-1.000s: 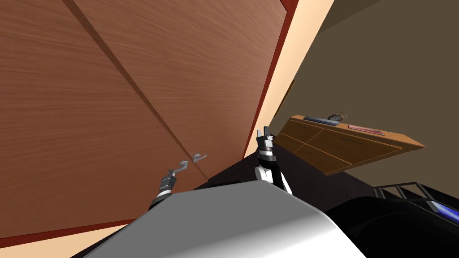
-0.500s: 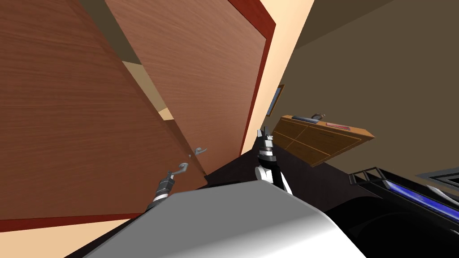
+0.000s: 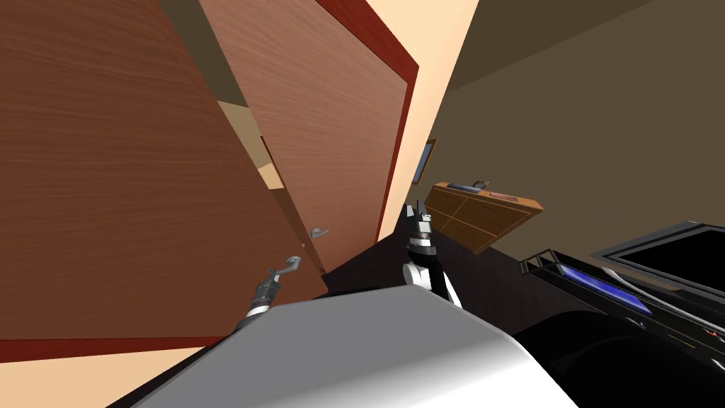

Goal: Pull the door open

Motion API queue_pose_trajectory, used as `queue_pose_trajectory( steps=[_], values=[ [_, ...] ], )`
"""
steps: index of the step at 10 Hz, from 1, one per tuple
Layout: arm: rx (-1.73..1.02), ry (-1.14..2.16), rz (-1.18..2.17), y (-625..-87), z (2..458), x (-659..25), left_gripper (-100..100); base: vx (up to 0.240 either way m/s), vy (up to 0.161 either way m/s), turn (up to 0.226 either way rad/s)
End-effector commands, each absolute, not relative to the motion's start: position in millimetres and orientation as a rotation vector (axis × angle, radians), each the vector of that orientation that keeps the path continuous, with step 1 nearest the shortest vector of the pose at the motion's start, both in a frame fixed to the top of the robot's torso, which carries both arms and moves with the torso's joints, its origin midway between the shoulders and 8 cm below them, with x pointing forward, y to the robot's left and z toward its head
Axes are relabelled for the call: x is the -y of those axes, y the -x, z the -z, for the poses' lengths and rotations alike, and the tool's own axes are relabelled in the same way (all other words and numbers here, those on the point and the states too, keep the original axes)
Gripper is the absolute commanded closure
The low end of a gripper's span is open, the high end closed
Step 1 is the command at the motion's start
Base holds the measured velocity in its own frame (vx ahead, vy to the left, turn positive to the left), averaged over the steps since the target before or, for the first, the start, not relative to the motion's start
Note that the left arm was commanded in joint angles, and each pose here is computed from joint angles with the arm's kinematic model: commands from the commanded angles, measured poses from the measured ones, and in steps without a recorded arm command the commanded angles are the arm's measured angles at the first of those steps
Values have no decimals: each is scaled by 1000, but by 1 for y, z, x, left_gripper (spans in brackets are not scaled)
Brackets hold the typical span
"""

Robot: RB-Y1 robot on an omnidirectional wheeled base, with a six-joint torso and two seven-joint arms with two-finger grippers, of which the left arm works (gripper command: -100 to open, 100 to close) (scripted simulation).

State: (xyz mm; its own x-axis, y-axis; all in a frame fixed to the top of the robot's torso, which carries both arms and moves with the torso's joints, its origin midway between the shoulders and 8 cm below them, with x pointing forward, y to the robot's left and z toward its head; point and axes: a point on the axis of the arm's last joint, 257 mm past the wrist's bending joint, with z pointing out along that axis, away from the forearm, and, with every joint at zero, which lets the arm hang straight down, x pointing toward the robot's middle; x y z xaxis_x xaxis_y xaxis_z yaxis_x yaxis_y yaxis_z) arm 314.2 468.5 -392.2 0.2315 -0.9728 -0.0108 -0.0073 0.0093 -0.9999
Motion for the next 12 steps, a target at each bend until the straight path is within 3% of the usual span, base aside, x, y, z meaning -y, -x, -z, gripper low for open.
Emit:
queue_pose_trajectory(
  steps=[1,6,12],
  values=[
    [-1045,1308,1025,-314,392,-468,100,-17,15,19],
    [-1094,1277,1084,-290,392,-458,100,-182,22,-140],
    [-1119,1263,1101,-275,390,-460,100,-138,22,-76]
  ],
)
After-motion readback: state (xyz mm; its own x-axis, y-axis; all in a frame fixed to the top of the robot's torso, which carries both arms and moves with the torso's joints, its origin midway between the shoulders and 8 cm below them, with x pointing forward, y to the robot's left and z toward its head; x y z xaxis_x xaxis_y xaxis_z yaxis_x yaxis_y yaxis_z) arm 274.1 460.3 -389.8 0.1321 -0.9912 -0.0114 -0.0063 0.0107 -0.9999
